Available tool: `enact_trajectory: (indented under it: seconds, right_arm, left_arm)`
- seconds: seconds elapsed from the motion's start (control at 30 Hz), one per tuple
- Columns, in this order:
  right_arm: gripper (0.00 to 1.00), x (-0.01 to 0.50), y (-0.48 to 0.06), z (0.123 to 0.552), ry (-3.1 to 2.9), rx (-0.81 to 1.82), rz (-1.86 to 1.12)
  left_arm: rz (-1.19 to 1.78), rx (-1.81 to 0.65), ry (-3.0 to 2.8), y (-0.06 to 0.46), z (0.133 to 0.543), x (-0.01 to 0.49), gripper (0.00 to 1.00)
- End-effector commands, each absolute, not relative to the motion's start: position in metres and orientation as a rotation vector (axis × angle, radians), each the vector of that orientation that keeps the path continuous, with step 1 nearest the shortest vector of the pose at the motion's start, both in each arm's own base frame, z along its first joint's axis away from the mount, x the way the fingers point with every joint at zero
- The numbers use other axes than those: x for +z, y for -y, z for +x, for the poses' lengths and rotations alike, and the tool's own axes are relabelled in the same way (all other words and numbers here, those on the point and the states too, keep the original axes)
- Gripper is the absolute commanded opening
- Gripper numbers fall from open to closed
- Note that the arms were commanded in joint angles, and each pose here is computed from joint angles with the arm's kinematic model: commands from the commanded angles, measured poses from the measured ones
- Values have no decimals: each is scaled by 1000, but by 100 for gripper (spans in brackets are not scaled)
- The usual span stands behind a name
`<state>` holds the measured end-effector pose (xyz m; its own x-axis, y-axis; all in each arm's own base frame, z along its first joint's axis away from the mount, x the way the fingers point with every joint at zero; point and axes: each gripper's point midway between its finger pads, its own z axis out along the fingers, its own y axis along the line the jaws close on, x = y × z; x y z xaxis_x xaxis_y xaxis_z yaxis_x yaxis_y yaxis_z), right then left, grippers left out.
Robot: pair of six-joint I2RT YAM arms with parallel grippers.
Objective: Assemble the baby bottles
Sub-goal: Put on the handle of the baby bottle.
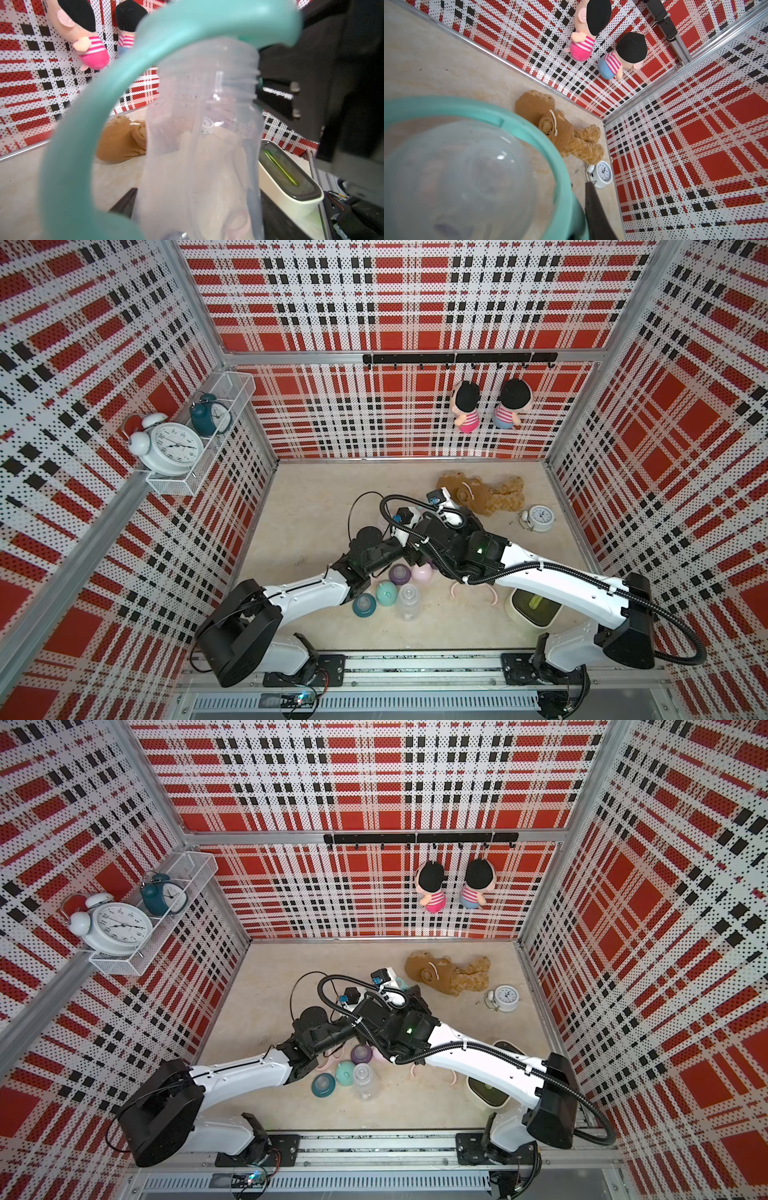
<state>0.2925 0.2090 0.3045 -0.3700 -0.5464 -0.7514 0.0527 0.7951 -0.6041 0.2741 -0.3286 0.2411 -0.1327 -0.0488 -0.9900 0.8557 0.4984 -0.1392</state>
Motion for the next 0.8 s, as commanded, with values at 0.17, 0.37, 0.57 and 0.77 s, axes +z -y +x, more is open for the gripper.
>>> enact_trajectory:
  seconds: [0.17,0.37,0.57,0.77]
  right_arm:
    - [1,327,-213,287,-1834,-575,-429]
    - [2,321,-219,282,-1821,-584,-484]
    - [5,313,-217,280,-1828,-600,-483]
    - [7,312,-213,277,-1840,-567,-464]
  left_arm:
    - [722,-931,-1399,330,263,273,0]
    - [704,-927,-1393,325,265,278,0]
    - [693,-924,-1379,320,267,284,0]
    - [662,-931,-1361,314,266,285,0]
